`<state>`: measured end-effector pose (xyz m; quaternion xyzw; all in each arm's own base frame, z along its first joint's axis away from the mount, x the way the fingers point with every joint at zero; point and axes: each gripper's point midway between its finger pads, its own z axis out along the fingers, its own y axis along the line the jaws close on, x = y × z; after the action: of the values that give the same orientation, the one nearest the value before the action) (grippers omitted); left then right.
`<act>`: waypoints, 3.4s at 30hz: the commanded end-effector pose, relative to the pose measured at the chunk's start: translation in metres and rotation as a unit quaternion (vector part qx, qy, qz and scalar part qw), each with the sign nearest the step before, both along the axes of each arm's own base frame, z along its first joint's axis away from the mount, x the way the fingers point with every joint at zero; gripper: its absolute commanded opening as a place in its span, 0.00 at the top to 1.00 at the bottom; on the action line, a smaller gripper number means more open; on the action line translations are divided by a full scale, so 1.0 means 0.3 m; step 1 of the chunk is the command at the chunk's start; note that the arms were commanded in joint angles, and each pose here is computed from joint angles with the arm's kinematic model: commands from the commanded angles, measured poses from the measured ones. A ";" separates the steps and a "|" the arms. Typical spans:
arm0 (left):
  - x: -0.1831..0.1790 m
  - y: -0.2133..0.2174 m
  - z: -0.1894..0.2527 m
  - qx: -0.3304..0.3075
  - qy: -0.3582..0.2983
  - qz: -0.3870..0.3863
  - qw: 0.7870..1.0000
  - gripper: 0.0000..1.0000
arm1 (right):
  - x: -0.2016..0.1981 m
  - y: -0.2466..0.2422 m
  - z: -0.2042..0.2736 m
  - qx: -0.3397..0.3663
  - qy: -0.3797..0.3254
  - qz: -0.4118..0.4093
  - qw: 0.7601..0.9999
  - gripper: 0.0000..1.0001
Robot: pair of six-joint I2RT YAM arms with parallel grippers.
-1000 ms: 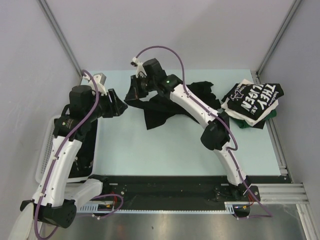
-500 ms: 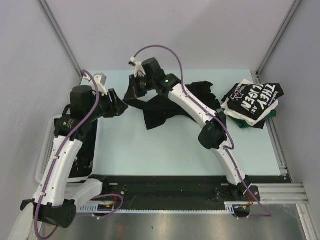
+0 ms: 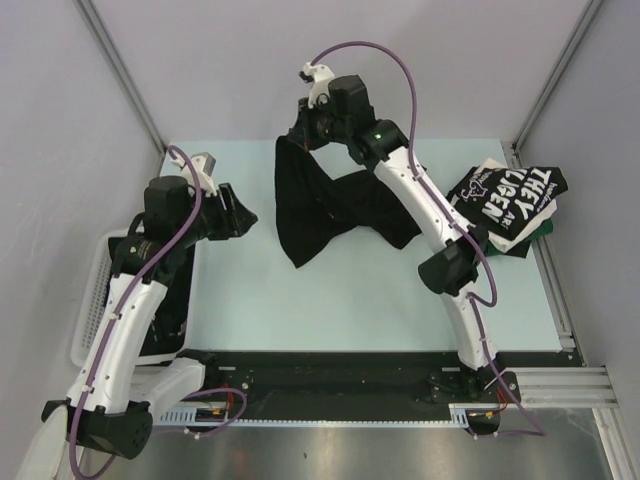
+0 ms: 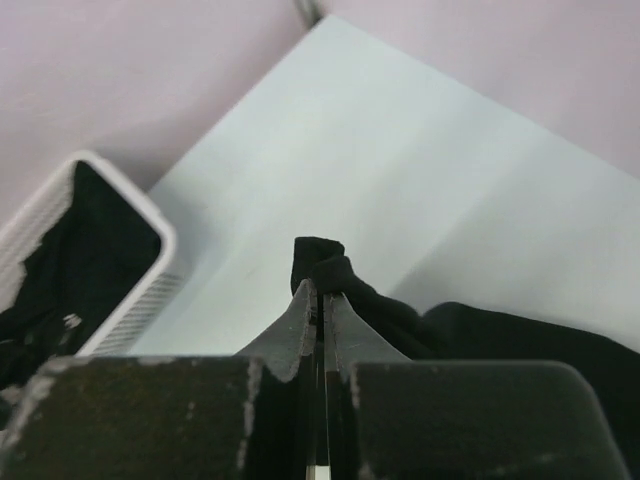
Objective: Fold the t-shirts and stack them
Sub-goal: Move the tshirt to the center of the board, then flatten out the tshirt
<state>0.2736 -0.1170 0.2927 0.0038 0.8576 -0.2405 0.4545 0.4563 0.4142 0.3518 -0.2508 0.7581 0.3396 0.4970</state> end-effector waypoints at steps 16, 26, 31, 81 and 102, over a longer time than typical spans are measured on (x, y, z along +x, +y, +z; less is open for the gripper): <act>-0.037 -0.154 -0.243 -0.049 0.070 -0.052 0.995 0.56 | 0.280 -0.273 -0.152 -0.052 0.003 -0.117 0.992 0.63; 0.045 -0.247 -0.478 -0.022 0.122 -0.050 0.991 0.46 | 0.127 -0.620 -0.008 -0.084 -0.040 -0.200 0.975 0.60; 0.100 -0.265 -0.604 0.011 0.167 -0.035 0.985 0.45 | 0.045 -0.727 0.013 -0.078 -0.040 -0.220 0.972 0.60; 0.181 -0.253 -0.979 0.211 0.280 0.035 0.936 0.78 | -0.193 -0.802 -0.049 -0.083 -0.007 -0.206 0.975 0.59; 0.296 -0.056 -0.054 0.193 0.006 0.149 0.970 1.00 | -0.184 -0.764 -0.129 -0.083 0.029 -0.198 0.976 0.59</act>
<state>0.3535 -0.1529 0.1766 -0.0222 0.9269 0.0069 0.3746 0.4022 0.1775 0.3100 -0.1290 0.8352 0.1624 0.5094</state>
